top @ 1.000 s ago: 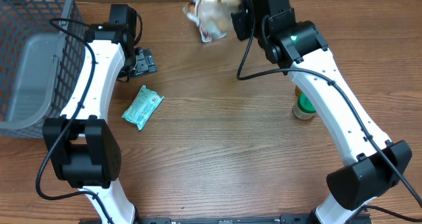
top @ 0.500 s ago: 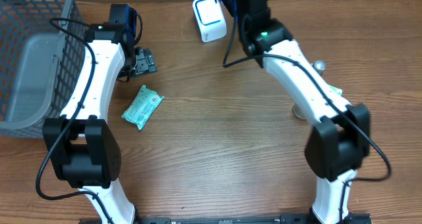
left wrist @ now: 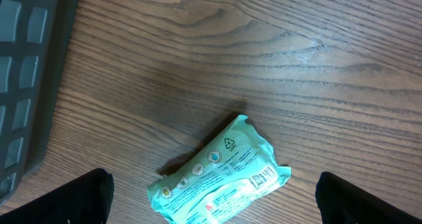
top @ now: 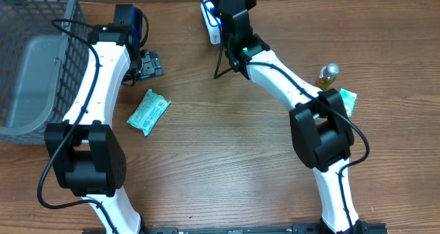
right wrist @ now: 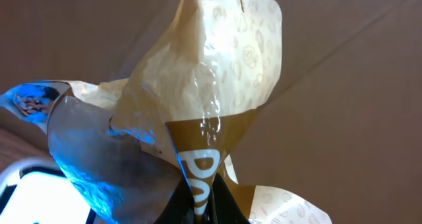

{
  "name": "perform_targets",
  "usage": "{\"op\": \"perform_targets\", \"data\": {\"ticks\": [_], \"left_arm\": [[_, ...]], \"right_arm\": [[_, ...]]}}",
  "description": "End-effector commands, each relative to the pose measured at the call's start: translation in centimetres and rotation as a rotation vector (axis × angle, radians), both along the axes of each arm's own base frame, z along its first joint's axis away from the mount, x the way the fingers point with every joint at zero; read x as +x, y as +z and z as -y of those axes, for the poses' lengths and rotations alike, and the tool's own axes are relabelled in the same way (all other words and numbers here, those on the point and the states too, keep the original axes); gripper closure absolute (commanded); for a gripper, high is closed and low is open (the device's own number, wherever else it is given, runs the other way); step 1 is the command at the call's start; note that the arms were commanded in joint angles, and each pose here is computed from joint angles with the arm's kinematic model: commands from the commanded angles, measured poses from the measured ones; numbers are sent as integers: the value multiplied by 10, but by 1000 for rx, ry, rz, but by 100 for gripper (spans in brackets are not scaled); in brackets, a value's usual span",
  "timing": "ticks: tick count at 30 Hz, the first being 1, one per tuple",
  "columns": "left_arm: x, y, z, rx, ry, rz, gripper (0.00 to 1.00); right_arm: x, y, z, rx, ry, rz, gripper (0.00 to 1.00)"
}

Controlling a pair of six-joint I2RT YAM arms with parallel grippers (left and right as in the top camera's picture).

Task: Scan the item barcode
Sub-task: 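Swing the bag up to the white scanner with the right gripper, then hold the bag in front of the white scanner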

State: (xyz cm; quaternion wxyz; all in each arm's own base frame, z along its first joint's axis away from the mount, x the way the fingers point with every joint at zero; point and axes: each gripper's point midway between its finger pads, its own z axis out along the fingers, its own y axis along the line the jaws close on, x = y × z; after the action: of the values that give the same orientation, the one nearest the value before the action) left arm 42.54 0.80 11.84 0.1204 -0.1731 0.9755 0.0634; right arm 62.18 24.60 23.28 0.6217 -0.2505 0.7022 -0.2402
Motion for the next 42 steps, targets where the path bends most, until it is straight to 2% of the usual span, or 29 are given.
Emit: {"op": "perform_targets", "data": {"ticks": [1, 4, 17, 23, 31, 42], "left_arm": [[5, 3, -1, 16, -15, 10, 0], [5, 3, -1, 16, -15, 10, 0], [5, 3, -1, 16, -15, 10, 0], [5, 3, -1, 16, -15, 10, 0], [5, 3, -1, 16, -15, 10, 0], [5, 3, -1, 16, -15, 10, 0]], "right_arm": [[-1, -1, -5, 7, -1, 0, 96], [-4, -5, -11, 54, 1, -14, 96], [-34, -42, -54, -34, 74, -165, 96], [-41, -59, -52, 55, 38, -232, 96], [-45, -70, -54, 286, -4, -280, 96], [-50, -75, -77, 355, 110, -342, 96]]}}
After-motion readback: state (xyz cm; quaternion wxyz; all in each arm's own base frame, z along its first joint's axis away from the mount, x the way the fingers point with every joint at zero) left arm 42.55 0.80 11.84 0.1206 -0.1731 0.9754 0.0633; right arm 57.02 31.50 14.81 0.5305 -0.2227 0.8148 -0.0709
